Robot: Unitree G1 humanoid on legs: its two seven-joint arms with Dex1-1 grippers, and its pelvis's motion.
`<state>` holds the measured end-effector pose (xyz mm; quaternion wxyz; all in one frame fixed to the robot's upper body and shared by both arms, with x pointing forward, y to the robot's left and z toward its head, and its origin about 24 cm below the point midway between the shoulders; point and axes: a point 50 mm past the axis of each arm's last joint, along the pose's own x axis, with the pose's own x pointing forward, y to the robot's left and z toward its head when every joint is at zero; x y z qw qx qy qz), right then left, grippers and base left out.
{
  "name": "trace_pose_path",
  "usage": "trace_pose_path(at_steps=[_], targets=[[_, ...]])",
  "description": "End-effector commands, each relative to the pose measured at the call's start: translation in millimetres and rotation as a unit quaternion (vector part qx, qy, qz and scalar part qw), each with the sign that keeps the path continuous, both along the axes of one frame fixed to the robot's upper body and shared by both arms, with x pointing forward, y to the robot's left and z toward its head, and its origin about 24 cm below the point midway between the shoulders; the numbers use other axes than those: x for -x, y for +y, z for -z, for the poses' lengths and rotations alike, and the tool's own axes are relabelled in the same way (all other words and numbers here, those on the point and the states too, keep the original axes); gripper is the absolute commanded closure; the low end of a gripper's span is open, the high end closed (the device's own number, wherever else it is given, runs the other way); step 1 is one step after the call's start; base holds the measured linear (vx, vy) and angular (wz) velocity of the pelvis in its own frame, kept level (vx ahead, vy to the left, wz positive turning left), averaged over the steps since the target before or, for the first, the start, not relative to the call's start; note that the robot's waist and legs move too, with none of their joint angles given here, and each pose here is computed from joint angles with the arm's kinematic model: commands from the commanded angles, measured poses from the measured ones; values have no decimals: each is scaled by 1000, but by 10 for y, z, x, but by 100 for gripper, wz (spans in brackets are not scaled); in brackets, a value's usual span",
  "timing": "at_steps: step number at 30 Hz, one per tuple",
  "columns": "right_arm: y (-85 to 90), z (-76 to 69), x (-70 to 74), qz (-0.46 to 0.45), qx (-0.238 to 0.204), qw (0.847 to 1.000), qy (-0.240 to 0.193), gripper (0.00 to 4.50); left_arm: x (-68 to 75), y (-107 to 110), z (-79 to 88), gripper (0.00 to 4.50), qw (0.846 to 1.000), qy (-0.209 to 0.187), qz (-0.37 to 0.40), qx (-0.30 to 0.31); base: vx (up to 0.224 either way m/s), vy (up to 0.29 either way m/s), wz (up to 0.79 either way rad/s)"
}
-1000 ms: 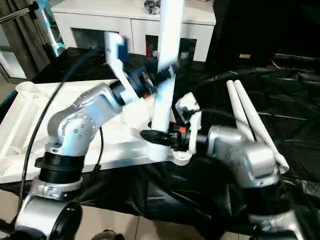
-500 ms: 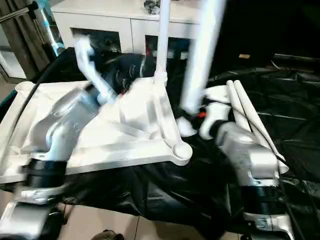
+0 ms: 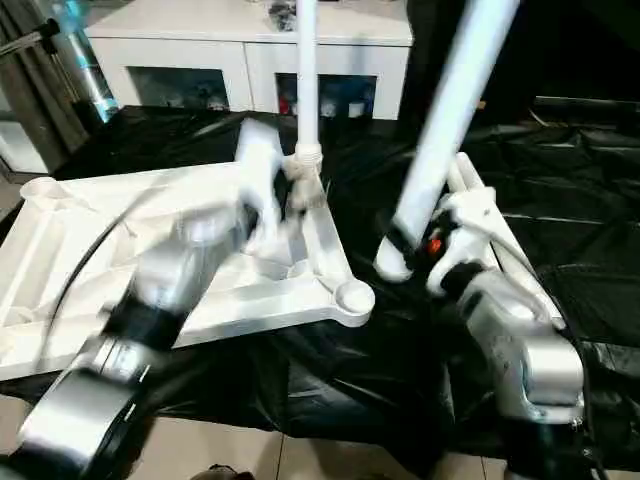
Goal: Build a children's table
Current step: Pick table leg
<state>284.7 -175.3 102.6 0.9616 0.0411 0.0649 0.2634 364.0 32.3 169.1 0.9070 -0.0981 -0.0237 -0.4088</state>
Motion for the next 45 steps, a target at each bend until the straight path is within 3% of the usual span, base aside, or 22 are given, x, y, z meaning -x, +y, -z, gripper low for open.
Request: trace_pose_path(at_steps=[1,5,10,13,15,18,20,23,27,28,29,32,35,36,40,42,45], targets=[[67,-45,-10,-14,10,1000,-16,260,71,-128,-185,162,998,-25,47,32,0,0,0],[97,-44,-17,-18,11,1000,-15,260,256,-412,-351,162,989,-64,133,31,0,0,0],[95,-13,-37,-22,19,1000,-11,260,406,-577,-391,162,979,-76,186,27,0,0,0],[101,-16,-52,-20,21,999,-13,260,319,-509,-362,162,987,-65,145,25,0,0,0],[84,-38,-72,-8,19,1000,-17,260,132,-324,-325,162,997,-46,61,29,0,0,0],[31,-49,-90,11,20,1000,-20,260,34,-162,-294,162,999,-40,18,27,0,0,0],[-105,-37,-119,51,25,998,-14,260,-25,96,-137,162,998,-56,-6,-42,0,0,0],[-214,-7,-125,74,27,997,1,260,86,237,176,162,985,-63,67,-146,0,0,0],[-225,13,-92,56,22,998,26,260,410,323,618,128,950,-3,225,-217,0,0,0],[-219,16,-86,51,22,998,30,260,449,335,675,122,944,4,240,-227,0,0,0],[-212,16,-80,45,22,998,31,260,486,356,833,122,933,14,247,-260,0,0,0],[-209,16,-84,43,23,998,30,260,497,376,1021,99,923,26,246,-295,0,0,0],[-200,17,-87,41,24,998,32,260,470,403,1091,95,920,38,237,-309,0,0,0],[-197,17,-87,40,23,998,32,260,458,413,1102,128,921,43,233,-310,0,0,0],[-197,19,-73,36,22,998,39,260,491,458,1104,135,912,69,253,-317,0,0,0],[-204,33,-62,35,25,998,42,260,509,495,1115,174,907,90,258,-322,0,0,0],[-200,46,-54,35,26,998,44,260,495,542,1101,186,910,106,234,-324,0,0,0]])
